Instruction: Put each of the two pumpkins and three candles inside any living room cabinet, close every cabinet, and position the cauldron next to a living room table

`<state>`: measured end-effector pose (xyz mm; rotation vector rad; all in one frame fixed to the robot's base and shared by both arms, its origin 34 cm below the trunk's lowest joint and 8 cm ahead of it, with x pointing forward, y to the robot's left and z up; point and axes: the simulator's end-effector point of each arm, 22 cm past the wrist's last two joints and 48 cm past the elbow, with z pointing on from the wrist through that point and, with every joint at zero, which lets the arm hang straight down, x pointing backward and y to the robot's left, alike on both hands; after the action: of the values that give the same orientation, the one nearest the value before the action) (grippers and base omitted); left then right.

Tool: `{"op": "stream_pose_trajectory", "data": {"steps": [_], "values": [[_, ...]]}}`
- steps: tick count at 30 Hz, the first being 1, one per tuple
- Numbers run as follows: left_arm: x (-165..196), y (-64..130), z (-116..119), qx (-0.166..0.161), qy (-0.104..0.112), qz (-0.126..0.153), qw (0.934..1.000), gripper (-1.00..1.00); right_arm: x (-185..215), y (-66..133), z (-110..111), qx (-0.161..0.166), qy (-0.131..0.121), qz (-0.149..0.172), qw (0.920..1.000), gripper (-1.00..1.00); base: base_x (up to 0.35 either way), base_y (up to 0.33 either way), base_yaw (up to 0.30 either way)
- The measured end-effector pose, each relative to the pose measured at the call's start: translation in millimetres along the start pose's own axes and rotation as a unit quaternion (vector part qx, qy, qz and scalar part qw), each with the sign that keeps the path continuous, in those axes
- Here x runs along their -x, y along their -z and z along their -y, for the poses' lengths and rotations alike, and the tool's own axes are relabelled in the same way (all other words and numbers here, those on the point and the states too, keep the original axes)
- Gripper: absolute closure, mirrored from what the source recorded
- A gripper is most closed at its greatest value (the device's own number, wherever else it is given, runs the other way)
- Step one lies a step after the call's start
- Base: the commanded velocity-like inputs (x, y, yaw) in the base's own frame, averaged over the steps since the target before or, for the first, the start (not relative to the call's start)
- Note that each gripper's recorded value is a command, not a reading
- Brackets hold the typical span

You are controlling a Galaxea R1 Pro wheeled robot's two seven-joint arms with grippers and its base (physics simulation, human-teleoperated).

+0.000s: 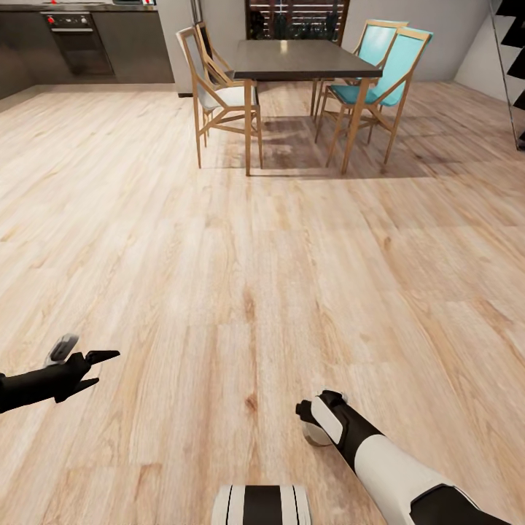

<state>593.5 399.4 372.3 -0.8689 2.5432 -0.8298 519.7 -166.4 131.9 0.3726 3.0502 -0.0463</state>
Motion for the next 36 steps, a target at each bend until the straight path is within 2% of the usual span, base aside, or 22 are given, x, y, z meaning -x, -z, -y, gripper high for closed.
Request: {"op": "stream_pose_trajectory", "data": {"steps": [4, 6, 22, 27, 36], "values": [[-1.9, -4.4, -4.8, 0.004, 0.002, -0.004, 1.0000, -1.00, -4.6, -5.3, 0.3, 0.000, -0.001, -0.006, 1.0000, -1.00, 0.000, 0.000, 0.000], [-3.3, -6.8, -7.7, 0.006, 0.004, -0.006, 1.0000, -1.00, -5.1, -7.3, 2.3, -0.006, 0.009, -0.007, 0.9999, -1.00, 0.000, 0.000, 0.000], [-3.4, -6.9, -7.8, 0.006, 0.004, -0.006, 1.0000, -1.00, -4.1, -7.3, 3.0, -0.007, 0.002, -0.006, 1.0000, -1.00, 0.000, 0.000, 0.000], [-3.2, -7.2, -7.9, 0.006, 0.004, -0.006, 0.9999, -1.00, -6.9, -8.6, 11.5, -0.025, -0.002, -0.008, 0.9997, -1.00, 0.000, 0.000, 0.000], [-2.9, -6.9, -7.7, 0.006, 0.005, -0.006, 1.0000, -1.00, -7.5, -8.2, 13.1, -0.030, -0.001, -0.009, 0.9995, -1.00, 0.000, 0.000, 0.000]]}}
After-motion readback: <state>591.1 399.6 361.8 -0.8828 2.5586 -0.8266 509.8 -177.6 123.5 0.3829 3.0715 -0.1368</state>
